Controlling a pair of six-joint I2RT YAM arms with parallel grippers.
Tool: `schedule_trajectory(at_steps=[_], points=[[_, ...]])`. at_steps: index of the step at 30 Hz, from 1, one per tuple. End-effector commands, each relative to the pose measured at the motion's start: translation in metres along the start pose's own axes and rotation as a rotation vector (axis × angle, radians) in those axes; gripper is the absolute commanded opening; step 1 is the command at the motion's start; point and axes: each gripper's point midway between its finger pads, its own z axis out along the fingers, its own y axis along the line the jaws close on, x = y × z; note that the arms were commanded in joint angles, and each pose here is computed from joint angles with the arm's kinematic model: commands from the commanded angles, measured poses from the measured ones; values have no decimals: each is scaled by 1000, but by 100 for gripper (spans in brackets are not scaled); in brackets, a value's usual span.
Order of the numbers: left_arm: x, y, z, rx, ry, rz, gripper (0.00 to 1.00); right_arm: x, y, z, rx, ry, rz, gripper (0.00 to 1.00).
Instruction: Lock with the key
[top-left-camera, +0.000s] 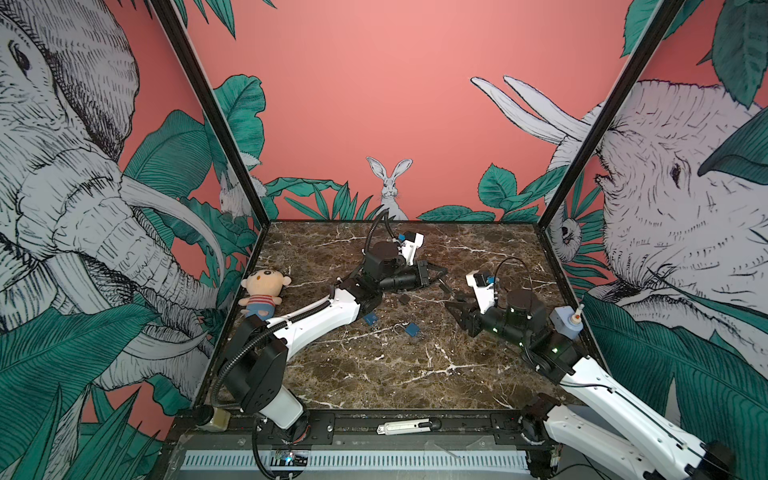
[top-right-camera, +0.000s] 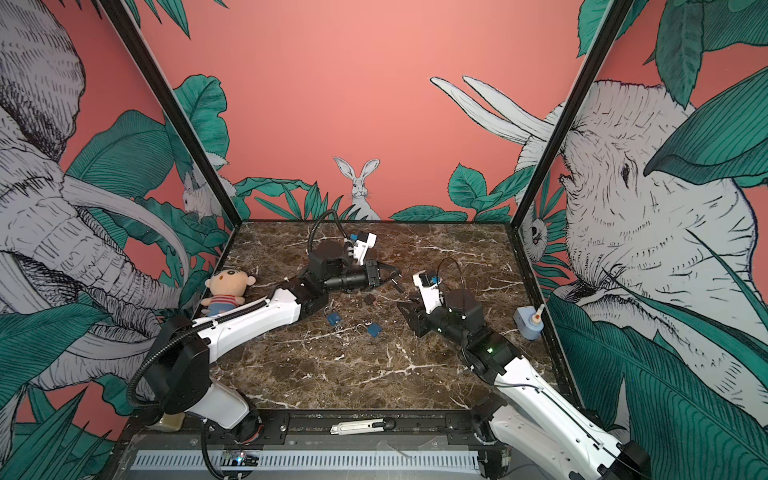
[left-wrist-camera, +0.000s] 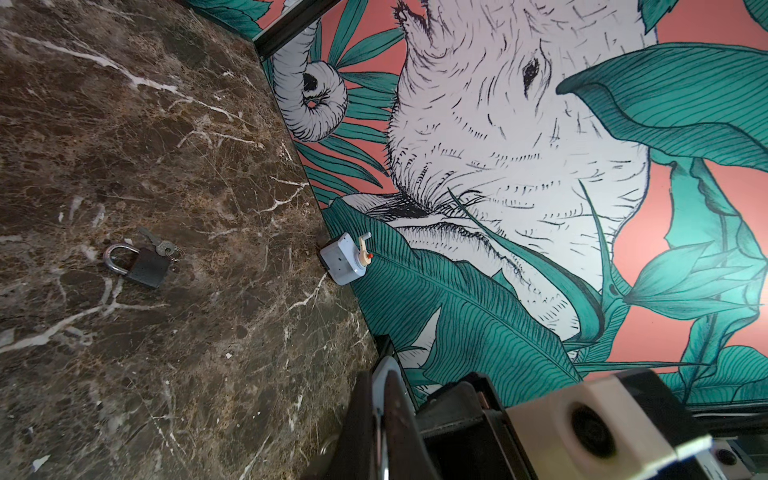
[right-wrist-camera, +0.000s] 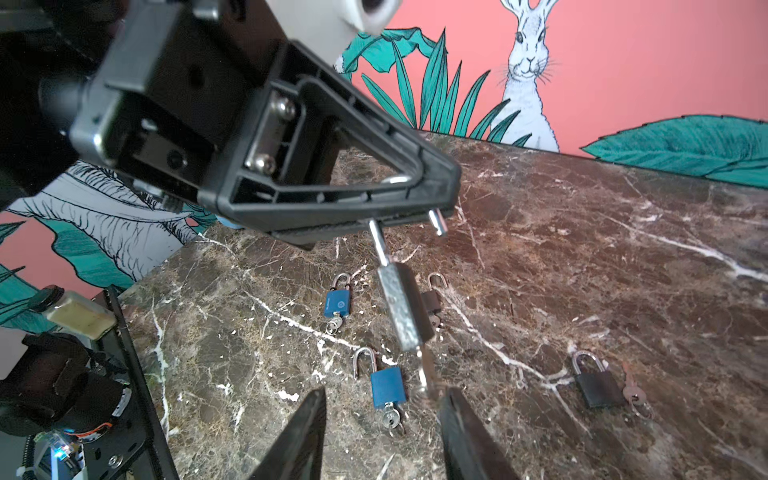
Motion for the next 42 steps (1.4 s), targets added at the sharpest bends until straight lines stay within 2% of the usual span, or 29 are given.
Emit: schedule_trajectory(at_steps=[1, 9, 21, 35, 42], points=[[-8, -33, -13, 65, -24, 19, 0, -25, 3, 0, -5, -62, -64, 44], [-7, -39, -14, 80, -16, 9, 0, -30, -5, 13, 31, -42, -113, 39], [-7, -38, -13, 82, -14, 4, 0, -37, -6, 19, 34, -54, -133, 21], [-5, -33, -11, 80, -8, -8, 0, -43, -6, 17, 33, -68, -135, 24], [-4, -31, -10, 77, -5, -12, 0, -44, -4, 18, 23, -65, -134, 14]])
